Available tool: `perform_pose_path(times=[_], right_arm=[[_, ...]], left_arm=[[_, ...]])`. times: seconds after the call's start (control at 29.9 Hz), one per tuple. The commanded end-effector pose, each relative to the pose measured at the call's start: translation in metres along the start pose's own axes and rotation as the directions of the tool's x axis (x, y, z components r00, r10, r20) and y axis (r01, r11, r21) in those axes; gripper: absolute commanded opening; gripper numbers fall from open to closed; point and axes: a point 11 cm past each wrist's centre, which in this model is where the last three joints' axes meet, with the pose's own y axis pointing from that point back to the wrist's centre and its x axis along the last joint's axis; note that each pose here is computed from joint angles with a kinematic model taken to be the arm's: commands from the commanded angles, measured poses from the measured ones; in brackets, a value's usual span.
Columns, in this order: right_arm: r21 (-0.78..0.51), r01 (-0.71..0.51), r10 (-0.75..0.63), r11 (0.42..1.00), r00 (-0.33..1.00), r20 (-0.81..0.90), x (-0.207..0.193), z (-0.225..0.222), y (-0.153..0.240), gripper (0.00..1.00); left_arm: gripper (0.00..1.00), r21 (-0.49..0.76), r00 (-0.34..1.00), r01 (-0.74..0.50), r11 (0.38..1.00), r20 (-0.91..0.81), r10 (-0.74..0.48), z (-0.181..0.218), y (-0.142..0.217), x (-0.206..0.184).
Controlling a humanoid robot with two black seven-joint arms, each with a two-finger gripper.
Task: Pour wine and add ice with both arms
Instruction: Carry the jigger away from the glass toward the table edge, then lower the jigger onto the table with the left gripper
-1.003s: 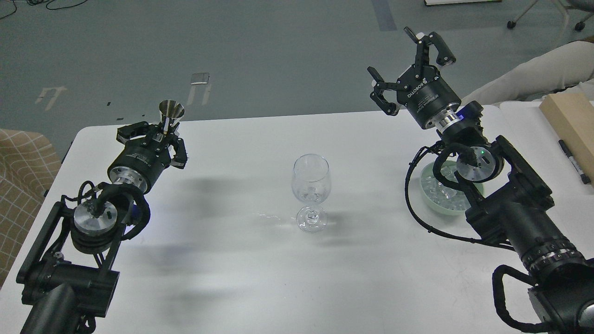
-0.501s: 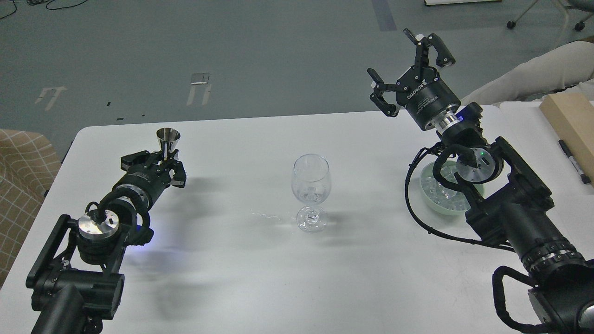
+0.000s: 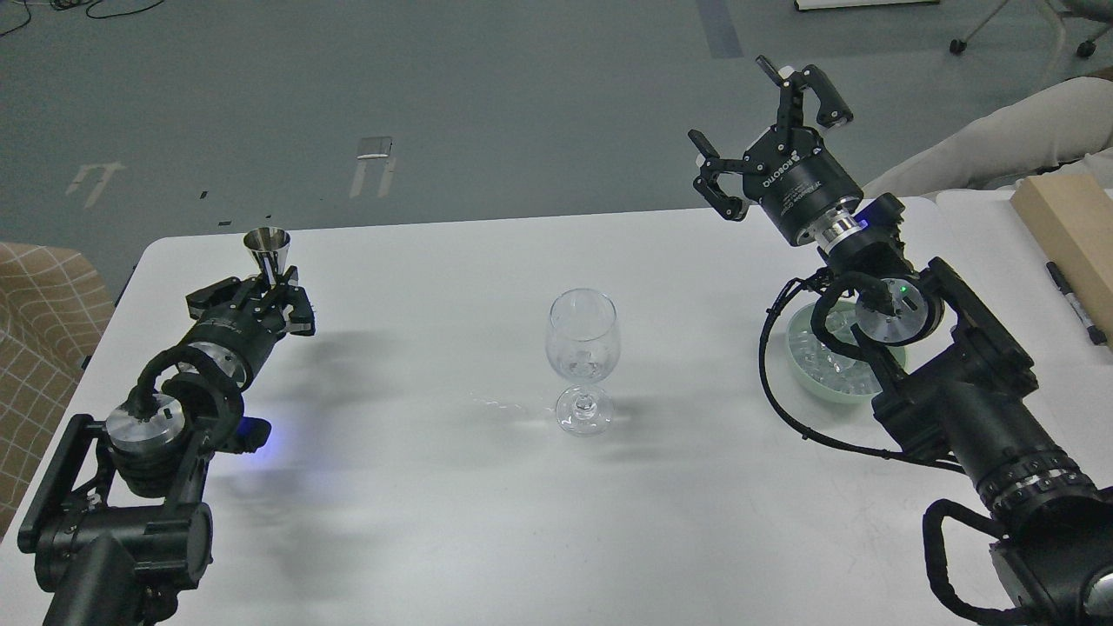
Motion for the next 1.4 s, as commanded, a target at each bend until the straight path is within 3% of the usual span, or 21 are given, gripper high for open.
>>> perform_pose_path(times=[0.0,1.07,1.37], right_arm=[[0.001,0.0,0.0,1.0,1.0,0.0,0.0,0.0,0.0,0.99],[0.001,0.0,0.0,1.0,1.0,0.0,0.0,0.0,0.0,0.99],[0.002,0.002,-0.002,1.0,1.0,0.001,-0.001,-0.001,-0.001,0.99]], left_arm=[[0.28,-0.002,1.0,0.015,1.0,-0.016,-0.015,0.001,-0.001,0.001],[0.36,-0.001,1.0,-0.008,1.0,-0.03,0.008,-0.003,-0.003,0.014],[0.44,-0.001,1.0,-0.011,1.0,-0.027,0.011,-0.002,-0.002,0.015]])
